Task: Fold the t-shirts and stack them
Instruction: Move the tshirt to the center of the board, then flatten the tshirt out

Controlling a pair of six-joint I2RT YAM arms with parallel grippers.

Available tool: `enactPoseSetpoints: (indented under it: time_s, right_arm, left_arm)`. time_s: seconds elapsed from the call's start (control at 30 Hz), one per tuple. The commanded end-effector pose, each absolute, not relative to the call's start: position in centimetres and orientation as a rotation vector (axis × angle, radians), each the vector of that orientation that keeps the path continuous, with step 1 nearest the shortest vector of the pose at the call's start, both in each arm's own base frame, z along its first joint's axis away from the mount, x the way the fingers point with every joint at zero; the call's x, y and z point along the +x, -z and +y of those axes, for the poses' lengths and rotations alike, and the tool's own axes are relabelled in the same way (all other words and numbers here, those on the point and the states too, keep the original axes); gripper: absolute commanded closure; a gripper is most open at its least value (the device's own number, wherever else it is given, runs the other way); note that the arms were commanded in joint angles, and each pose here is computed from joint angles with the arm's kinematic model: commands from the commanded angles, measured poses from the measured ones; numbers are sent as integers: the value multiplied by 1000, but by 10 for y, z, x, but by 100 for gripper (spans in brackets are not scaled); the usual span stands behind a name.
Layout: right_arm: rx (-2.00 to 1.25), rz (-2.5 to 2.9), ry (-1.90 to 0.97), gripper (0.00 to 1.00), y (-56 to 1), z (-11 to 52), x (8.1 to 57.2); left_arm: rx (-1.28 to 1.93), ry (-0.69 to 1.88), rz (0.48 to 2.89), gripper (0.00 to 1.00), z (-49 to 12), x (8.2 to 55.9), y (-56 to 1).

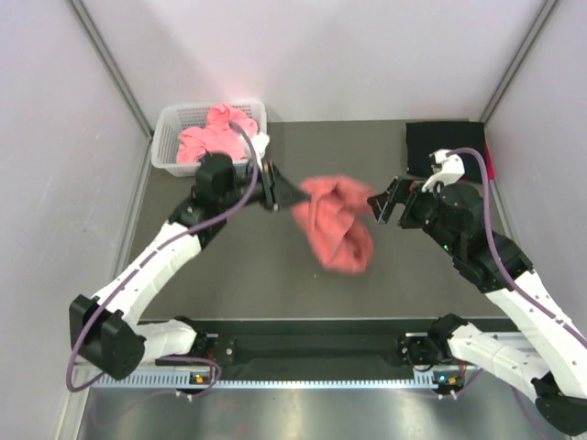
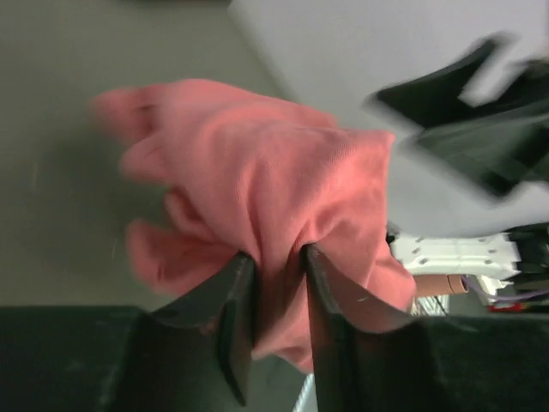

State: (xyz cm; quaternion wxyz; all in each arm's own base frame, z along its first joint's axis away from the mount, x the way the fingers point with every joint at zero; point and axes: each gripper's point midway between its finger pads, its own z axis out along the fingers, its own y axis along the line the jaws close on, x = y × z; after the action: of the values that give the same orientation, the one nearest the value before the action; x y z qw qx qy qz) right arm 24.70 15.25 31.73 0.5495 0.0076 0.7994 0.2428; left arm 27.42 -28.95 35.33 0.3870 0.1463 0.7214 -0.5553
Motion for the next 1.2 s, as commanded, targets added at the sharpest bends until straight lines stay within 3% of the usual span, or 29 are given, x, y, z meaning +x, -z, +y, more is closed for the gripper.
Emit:
enactPoseSetpoints:
  time_s: [0.0, 0.07, 0.13, 0.23, 0.33, 0.5, 0.67, 0.87, 1.17]
  right_arm:
    - [75, 1958, -530, 0, -303, 138, 237]
    - [100, 2002, -491, 0, -287, 130, 232]
    - [123, 2041, -438, 0, -266, 123, 232]
    - [155, 2095, -359, 2, -237, 118, 237]
    - [174, 2175, -345, 6, -201, 125, 242]
    - [207, 2317, -359, 23, -130, 136, 245]
    - [177, 2395, -534, 36, -101, 160, 246]
    - [3, 2397, -805, 37, -109, 203, 241]
    - [-1, 2496, -798, 40, -87, 210, 239]
  left_arm:
    - [169, 1305, 2098, 64, -265, 264, -238]
    - [53, 1123, 2310, 54, -239, 249, -171]
    - [47, 1010, 2375, 44, -223, 241, -150]
    - [20, 870, 2414, 39, -206, 243, -135]
    - [53, 885, 2433, 39, -211, 245, -134]
    - [162, 935, 2467, 39, -229, 243, -119]
    - [289, 1018, 2537, 38, -250, 227, -93]
    - [335, 1116, 2568, 39, -267, 211, -79]
    - [333, 1105, 2550, 38, -285, 243, -81]
